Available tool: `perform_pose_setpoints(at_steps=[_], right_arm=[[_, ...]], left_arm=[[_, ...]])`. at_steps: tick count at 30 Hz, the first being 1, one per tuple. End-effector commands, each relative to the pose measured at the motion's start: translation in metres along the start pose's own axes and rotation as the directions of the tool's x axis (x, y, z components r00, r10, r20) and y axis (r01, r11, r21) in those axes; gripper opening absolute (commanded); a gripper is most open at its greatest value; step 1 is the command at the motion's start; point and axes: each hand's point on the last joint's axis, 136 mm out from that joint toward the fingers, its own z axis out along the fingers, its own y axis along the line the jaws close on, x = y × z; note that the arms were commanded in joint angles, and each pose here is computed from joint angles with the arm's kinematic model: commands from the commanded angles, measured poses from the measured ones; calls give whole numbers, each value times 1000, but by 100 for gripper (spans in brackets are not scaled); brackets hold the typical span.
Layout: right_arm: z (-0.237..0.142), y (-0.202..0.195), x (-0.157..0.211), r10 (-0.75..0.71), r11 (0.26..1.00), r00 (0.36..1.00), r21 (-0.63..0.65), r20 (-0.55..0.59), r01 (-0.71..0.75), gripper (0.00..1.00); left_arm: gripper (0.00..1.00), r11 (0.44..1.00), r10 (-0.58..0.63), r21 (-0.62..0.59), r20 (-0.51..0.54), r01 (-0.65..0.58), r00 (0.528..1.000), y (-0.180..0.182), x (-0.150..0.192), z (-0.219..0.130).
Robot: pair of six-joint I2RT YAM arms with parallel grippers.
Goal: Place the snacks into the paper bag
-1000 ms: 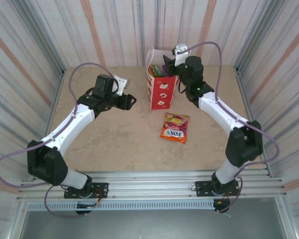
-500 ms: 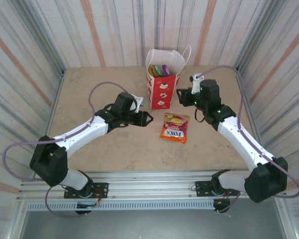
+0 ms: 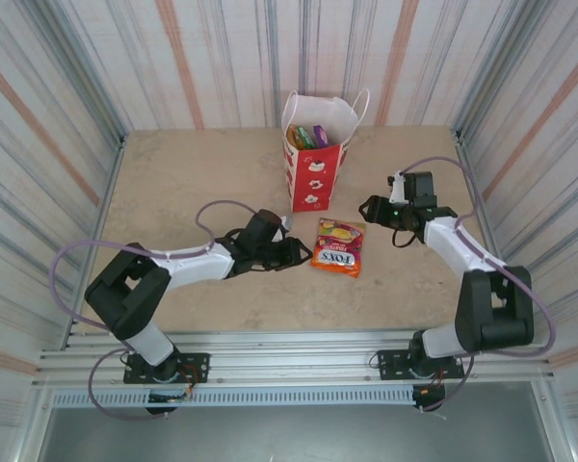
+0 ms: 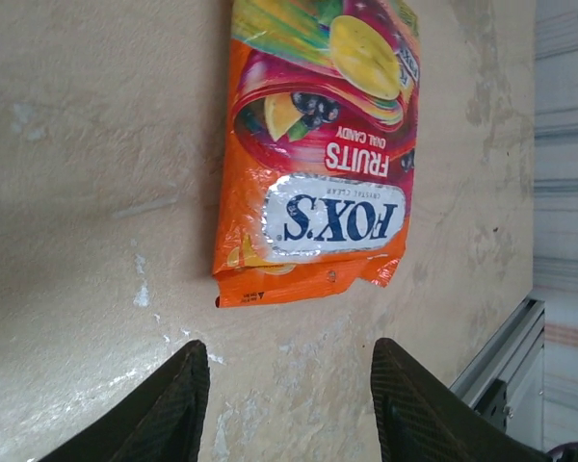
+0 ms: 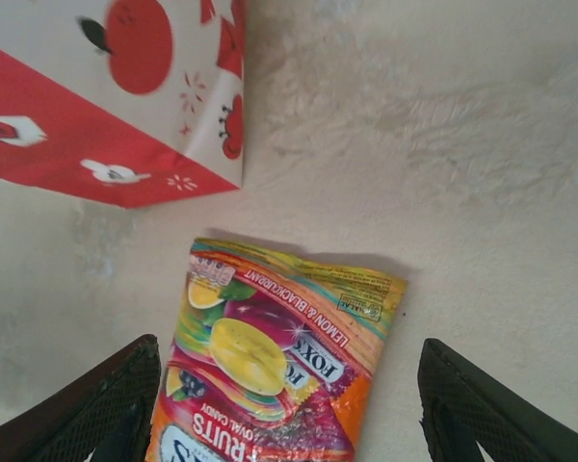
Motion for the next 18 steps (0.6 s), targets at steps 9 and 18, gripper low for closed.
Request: perform_pose_setpoints(at_steps=[9, 18], right_arm=[[59, 5, -22, 19, 984, 995, -173, -95, -35, 68], [88, -3, 3, 33, 979, 977, -188, -213, -74, 67]], left_arm=[[48, 996, -85, -10, 5, 85, 996, 8, 2, 8], [49, 995, -87, -50, -8, 86, 996, 15, 2, 10]])
